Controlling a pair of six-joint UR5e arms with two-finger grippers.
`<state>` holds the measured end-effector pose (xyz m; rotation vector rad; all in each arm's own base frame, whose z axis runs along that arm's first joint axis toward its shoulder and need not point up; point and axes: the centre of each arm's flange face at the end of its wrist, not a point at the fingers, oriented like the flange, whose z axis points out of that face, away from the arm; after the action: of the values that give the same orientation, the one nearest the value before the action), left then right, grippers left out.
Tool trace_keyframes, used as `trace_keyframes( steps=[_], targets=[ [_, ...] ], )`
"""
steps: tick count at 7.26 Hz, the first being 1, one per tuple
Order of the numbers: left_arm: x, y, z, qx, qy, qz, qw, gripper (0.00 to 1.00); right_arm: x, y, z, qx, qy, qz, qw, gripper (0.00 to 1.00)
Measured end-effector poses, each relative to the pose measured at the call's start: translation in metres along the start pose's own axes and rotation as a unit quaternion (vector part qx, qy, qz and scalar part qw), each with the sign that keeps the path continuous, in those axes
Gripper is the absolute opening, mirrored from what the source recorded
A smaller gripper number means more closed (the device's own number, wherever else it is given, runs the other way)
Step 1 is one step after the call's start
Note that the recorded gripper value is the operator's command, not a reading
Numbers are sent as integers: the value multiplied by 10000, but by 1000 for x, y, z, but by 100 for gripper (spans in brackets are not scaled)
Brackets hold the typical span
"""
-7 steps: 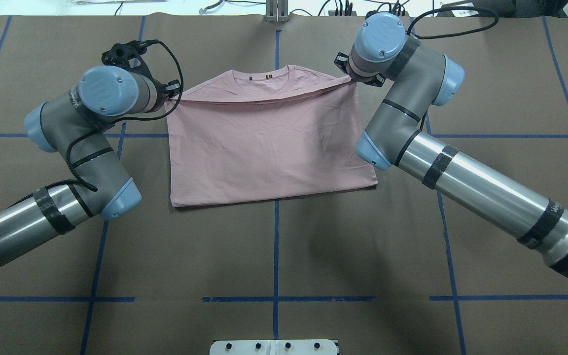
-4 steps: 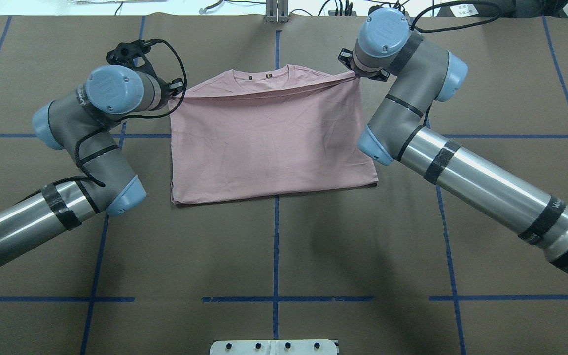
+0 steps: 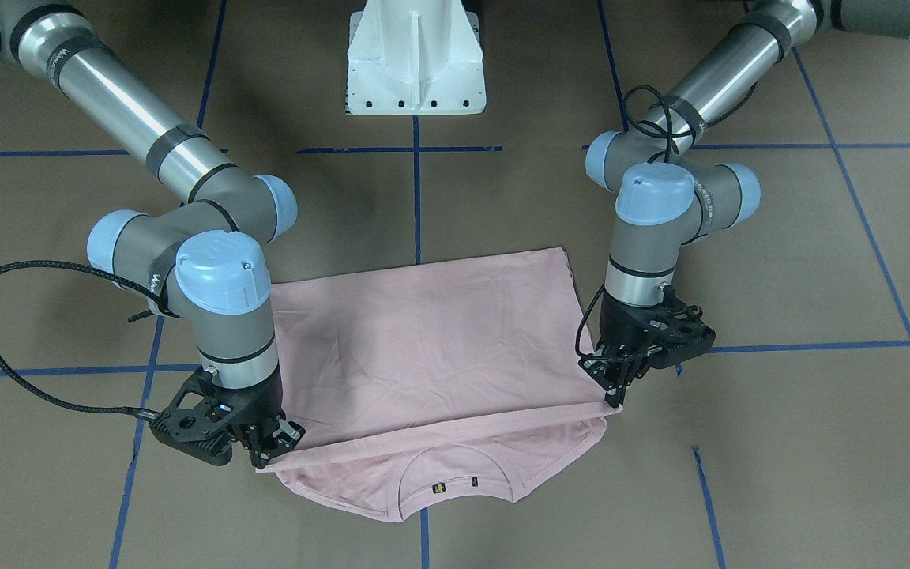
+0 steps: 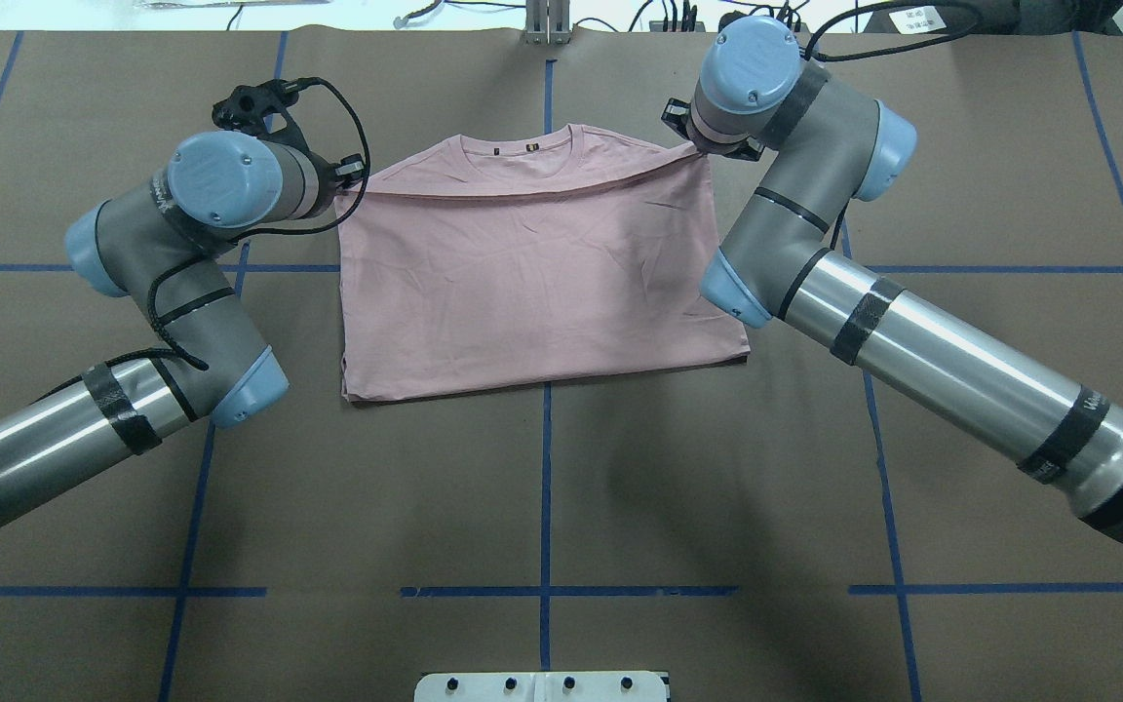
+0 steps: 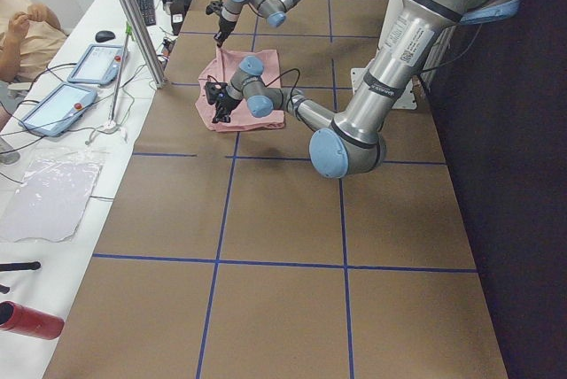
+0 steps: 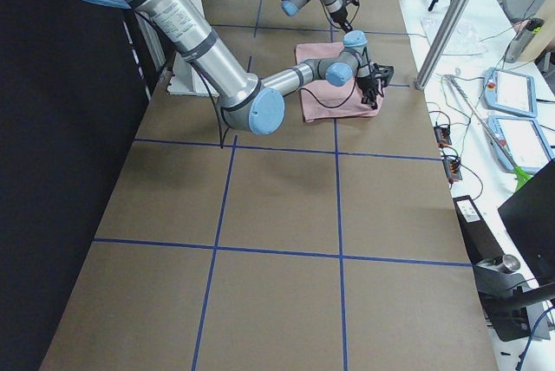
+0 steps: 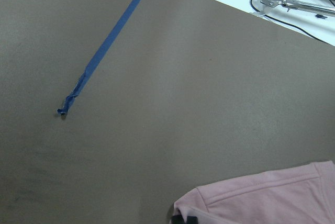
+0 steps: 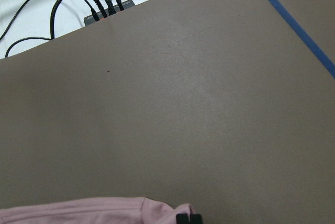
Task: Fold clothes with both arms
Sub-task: 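Release the hem and move the right gripper to the folded shirt's corner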
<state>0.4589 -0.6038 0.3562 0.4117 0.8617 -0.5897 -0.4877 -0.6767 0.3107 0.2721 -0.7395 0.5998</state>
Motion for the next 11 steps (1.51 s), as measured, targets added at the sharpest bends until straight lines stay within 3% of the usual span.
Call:
trace_keyframes(
  steps=[2, 5, 7, 9, 10, 11],
  targets=[
    [-12, -2, 1, 10, 36, -16, 10000, 24, -8, 2, -1, 2, -11, -19, 10000, 100],
    [-32, -3, -9, -16, 286, -53, 9996, 28, 21, -2, -27, 38, -298, 40, 9995, 100],
    [-33, 0, -13, -139, 353, -77, 9992, 28, 77, 57, -51, -230, -555, 65, 9982, 100],
    [-32, 0, -15, -168, 370, -164, 9990, 28, 125, 121, -66, -597, -575, 596, 9948, 100],
    [-32, 1, -15, -178, 375, -245, 9988, 28, 141, 145, -65, -729, -490, 870, 9923, 94],
    [-32, 2, -15, -184, 377, -278, 9987, 28, 151, 158, -63, -793, -421, 970, 9912, 77]
  ],
)
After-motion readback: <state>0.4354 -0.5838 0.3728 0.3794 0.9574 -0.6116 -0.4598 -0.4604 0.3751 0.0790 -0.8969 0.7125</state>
